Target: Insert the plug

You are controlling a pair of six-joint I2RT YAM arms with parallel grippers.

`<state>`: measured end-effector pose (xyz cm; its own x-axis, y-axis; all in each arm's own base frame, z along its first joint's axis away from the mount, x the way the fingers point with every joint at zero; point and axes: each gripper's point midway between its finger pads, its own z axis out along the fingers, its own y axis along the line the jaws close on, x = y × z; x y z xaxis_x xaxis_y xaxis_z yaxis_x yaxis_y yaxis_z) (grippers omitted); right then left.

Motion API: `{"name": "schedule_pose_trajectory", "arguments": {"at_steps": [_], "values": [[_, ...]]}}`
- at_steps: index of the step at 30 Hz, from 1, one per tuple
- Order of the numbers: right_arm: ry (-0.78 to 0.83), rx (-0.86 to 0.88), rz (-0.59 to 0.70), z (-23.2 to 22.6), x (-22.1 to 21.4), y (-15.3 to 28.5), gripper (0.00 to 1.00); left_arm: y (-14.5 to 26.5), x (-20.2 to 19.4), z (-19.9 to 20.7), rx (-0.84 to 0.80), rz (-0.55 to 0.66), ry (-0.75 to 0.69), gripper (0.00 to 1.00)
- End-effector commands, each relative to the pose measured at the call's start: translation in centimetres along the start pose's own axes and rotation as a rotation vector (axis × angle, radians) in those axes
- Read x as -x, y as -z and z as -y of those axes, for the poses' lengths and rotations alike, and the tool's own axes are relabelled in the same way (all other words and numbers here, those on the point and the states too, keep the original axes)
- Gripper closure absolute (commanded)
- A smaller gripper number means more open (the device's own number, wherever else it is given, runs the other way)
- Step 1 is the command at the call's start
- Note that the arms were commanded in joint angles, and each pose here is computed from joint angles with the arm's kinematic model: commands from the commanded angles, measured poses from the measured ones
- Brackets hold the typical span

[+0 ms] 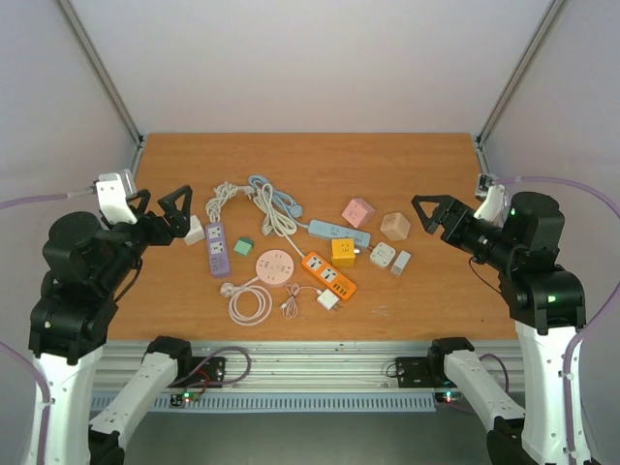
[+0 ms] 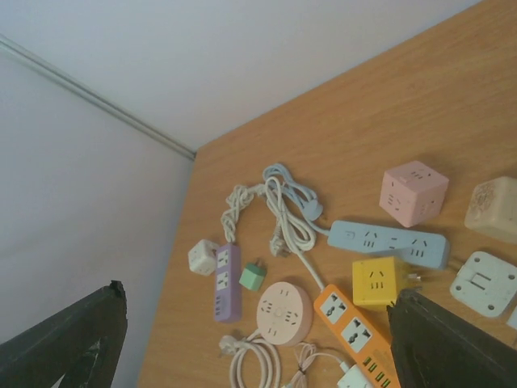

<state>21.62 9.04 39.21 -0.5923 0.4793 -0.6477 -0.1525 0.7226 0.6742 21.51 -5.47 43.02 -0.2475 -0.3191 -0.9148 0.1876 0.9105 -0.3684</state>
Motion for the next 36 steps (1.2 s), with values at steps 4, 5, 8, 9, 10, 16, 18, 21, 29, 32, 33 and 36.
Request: {"name": "schedule_pose_trajectory", "arguments": {"at_steps": [4, 5, 8, 9, 10, 16, 18, 21, 29, 32, 33, 36], "values": [[-0.053, 0.086, -0.028, -1.1, -0.4, -0.4, 0.09, -1.3, -1.4, 0.2, -0.046, -0.045, 0.034, 0.01], [-0.055, 0.099, -0.033, -1.2, -0.5, -0.6, 0.09, -1.5, -1.8, 0.1, -0.048, -0.048, 0.037, 0.01], [-0.067, 0.136, -0.048, -1.1, -0.9, -1.3, 0.08, -2.2, -2.7, -0.5, -0.039, -0.042, 0.037, 0.01], [-0.073, 0.144, -0.051, -1.0, -1.0, -1.7, 0.08, -2.6, -3.0, -0.8, -0.035, -0.041, 0.031, 0.01], [-0.079, 0.148, -0.054, -0.7, -1.1, -2.1, 0.08, -3.0, -3.3, -1.1, -0.028, -0.045, 0.029, 0.01], [-0.151, 0.144, -0.103, 1.5, -2.2, -5.2, 0.09, -7.4, -7.0, -4.1, 0.103, -0.222, 0.063, 0.01], [-0.182, 0.123, -0.128, 2.7, -2.9, -6.3, 0.09, -9.2, -8.1, -5.6, 0.181, -0.296, 0.093, 0.01], [-0.218, 0.112, -0.150, 3.9, -3.8, -7.7, 0.09, -11.7, -10.3, -8.7, 0.318, -0.409, 0.139, 0.01], [-0.229, 0.048, -0.242, 5.5, -7.3, -11.6, 0.11, -16.2, -15.6, -17.7, 0.653, -0.614, 0.209, 0.01], [-0.217, 0.016, -0.280, 5.8, -8.5, -12.8, 0.11, -17.1, -17.7, -20.9, 0.745, -0.674, 0.215, 0.14], [-0.212, 0.013, -0.295, 5.7, -8.9, -13.1, 0.12, -17.2, -18.2, -21.9, 0.772, -0.702, 0.215, 0.16], [-0.194, -0.007, -0.329, 5.9, -9.8, -13.9, 0.13, -17.4, -19.3, -23.0, 0.796, -0.744, 0.232, 0.20]]}}
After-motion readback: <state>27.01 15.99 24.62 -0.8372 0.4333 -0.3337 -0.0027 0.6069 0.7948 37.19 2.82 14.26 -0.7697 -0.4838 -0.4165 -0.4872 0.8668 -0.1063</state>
